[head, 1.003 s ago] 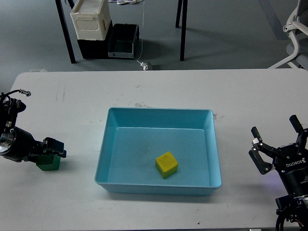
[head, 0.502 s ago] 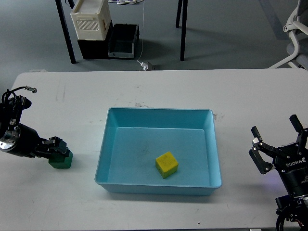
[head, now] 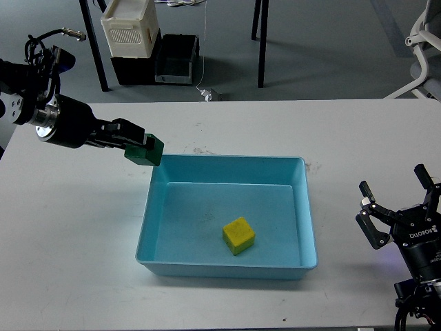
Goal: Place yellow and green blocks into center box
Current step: 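Carry the green cube into the blue tray and release it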
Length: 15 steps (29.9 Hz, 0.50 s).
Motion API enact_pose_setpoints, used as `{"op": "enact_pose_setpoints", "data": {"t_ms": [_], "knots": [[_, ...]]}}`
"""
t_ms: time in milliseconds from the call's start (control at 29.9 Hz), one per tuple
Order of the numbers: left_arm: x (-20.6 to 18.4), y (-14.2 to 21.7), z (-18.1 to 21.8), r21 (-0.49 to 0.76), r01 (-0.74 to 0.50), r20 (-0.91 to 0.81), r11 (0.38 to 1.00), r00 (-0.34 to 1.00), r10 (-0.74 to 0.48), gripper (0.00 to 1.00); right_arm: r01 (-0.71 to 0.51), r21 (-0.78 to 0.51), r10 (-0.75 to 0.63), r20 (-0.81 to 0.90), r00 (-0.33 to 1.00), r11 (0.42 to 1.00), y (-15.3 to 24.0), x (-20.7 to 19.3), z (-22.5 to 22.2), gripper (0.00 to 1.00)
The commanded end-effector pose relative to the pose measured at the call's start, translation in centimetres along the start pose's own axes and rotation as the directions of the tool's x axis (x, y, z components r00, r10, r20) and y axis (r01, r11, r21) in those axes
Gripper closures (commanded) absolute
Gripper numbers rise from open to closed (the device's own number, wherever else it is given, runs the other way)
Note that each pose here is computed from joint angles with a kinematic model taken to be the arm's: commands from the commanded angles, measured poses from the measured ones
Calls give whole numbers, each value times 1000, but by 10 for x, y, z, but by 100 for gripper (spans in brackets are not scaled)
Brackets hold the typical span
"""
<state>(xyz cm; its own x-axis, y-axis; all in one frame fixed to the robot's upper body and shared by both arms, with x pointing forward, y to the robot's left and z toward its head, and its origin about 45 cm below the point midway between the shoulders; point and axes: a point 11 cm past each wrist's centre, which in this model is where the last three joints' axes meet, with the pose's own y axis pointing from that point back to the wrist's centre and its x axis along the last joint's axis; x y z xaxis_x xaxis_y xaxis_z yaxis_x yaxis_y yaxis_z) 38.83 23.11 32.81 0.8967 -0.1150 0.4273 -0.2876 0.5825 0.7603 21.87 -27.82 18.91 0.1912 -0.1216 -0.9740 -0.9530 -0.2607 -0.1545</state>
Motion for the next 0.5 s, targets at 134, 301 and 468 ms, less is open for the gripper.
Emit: {"op": "enact_pose_setpoints", "data": {"t_ms": [134, 301, 468], "knots": [[-9, -60, 68, -14, 180, 197, 984, 965, -174, 99, -5, 0, 5, 1, 1000, 1000, 1, 2, 0, 0], [-23, -87, 94, -24, 265, 271, 964, 930, -249, 99, -8, 1, 8, 1, 1000, 1000, 1, 3, 0, 0], [-46, -114, 113, -14, 352, 325, 936, 887, -329, 99, -11, 4, 11, 2, 1000, 1000, 1, 4, -1, 0]]}}
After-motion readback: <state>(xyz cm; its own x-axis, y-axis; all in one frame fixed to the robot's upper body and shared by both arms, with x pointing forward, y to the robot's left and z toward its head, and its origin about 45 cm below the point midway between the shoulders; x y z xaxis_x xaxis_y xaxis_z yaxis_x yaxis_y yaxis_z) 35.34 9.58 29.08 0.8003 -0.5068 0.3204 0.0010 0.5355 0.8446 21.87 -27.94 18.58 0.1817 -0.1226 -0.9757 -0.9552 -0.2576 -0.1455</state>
